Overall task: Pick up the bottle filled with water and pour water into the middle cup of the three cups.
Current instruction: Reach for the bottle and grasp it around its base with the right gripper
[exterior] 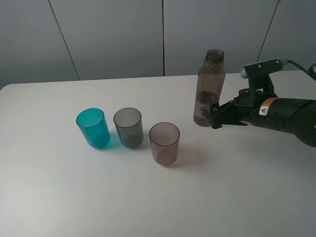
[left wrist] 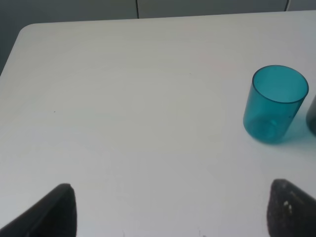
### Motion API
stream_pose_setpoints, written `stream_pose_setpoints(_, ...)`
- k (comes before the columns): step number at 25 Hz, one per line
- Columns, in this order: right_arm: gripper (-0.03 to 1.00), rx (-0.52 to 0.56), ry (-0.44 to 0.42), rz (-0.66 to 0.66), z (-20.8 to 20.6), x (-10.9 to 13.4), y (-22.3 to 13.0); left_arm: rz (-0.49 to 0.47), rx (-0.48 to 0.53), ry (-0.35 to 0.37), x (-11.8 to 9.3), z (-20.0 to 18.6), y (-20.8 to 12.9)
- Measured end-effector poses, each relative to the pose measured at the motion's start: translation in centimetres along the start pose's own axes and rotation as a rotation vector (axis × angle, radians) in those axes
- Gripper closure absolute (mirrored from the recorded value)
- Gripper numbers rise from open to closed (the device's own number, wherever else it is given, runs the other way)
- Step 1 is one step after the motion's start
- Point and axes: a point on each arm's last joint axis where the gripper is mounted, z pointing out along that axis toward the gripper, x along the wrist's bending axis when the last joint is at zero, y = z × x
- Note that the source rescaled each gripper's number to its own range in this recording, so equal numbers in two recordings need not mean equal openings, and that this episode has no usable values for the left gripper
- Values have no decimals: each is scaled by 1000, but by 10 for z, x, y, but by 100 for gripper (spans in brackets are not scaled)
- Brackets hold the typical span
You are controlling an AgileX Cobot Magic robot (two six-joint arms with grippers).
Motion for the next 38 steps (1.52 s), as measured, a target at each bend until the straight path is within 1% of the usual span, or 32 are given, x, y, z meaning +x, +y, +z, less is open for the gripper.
stream_pose_setpoints(4, -3, -53, 16, 10, 8, 1, -2, 0, 0, 0, 0, 0, 0)
stream_pose_setpoints(10, -3, -42, 18, 20, 15, 0, -10, 0, 0, 0, 0, 0, 0)
stream_pose_setpoints(16, -3, -56, 22, 18, 19, 0, -12, -2, 0, 0, 0, 0, 0)
stream_pose_setpoints(29, -3, -125, 21, -10, 29, -1, 8, -2, 0, 0, 0, 0, 0)
stream_pose_setpoints(33, -3, -125, 23, -9, 33, -1, 7, -2, 0, 0, 0, 0, 0)
stream_pose_setpoints(38, -3, -86, 23, -6, 47, -3, -3, -2, 0, 0, 0, 0, 0)
